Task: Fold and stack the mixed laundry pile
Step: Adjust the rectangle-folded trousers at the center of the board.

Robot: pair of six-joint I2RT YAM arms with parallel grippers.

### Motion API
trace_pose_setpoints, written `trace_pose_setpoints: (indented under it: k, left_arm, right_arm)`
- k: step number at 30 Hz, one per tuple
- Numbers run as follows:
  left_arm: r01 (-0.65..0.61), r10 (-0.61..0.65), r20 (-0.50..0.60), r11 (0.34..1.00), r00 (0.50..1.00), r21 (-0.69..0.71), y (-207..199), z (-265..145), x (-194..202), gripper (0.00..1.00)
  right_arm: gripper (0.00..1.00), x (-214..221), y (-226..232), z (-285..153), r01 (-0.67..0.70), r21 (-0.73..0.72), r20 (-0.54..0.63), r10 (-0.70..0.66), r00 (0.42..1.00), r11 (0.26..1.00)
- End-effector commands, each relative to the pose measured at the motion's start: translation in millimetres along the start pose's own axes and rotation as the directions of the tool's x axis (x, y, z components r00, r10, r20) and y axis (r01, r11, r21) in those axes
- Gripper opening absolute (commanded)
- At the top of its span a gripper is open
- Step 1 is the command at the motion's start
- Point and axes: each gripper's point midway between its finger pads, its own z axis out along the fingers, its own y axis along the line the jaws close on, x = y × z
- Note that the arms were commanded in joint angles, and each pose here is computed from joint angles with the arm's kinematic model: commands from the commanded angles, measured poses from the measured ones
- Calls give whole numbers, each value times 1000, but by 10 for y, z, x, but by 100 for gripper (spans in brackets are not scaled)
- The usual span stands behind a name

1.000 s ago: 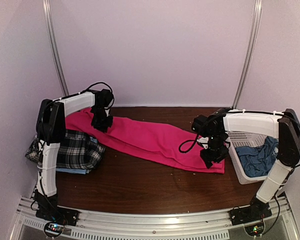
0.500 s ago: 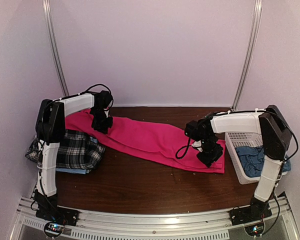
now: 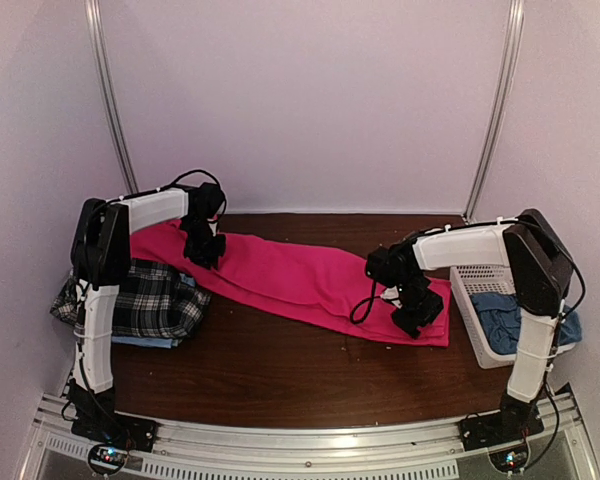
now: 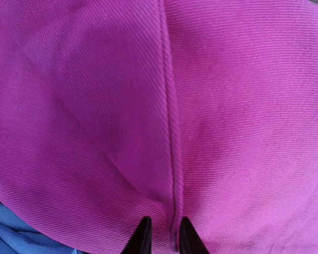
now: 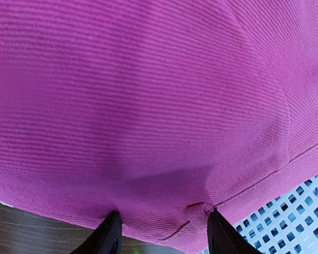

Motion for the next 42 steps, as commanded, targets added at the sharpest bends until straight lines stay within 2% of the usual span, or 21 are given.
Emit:
trace_pose_setpoints:
  k: [1, 10, 15, 21, 23, 26, 29, 37, 42]
  left_arm:
    - [20, -22, 52, 999, 998, 38, -19, -160, -119, 20]
    - [22, -24, 59, 999, 998, 37, 8, -204, -131, 21]
    - [23, -25, 52, 999, 998, 38, 7, -179, -110, 21]
    - [23, -25, 58, 999, 998, 38, 7, -191, -125, 20]
    - [23, -25, 58, 999, 998, 36, 11, -186, -124, 20]
    - [22, -24, 61, 999, 998, 39, 5, -206, -135, 20]
    - [21, -24, 62, 999, 998, 43, -4, -206, -141, 20]
    - [23, -26, 65, 999, 998, 45, -10, -172, -145, 20]
    - [23, -26, 65, 998, 998, 51, -23, -163, -155, 19]
  right_arm:
    - [58, -7, -15, -96, 8, 20, 35, -9, 999, 1000]
    - [56, -24, 130, -178, 66, -3, 74, -65, 995, 998]
    - [44, -18, 27, -36, 73, 89, 27, -76, 997, 993]
    - [32, -28, -82, -46, 53, 152, 36, -59, 998, 987]
    - [32, -28, -47, -47, 60, 128, 36, -65, 997, 990]
    - [43, -26, 48, -53, 85, 84, 36, -88, 995, 993]
    - [47, -22, 131, -47, 119, 60, 32, -121, 992, 991]
    - [44, -5, 195, 118, 169, 100, -5, -169, 986, 981]
    - [30, -26, 49, 67, 133, 179, 5, -136, 991, 975]
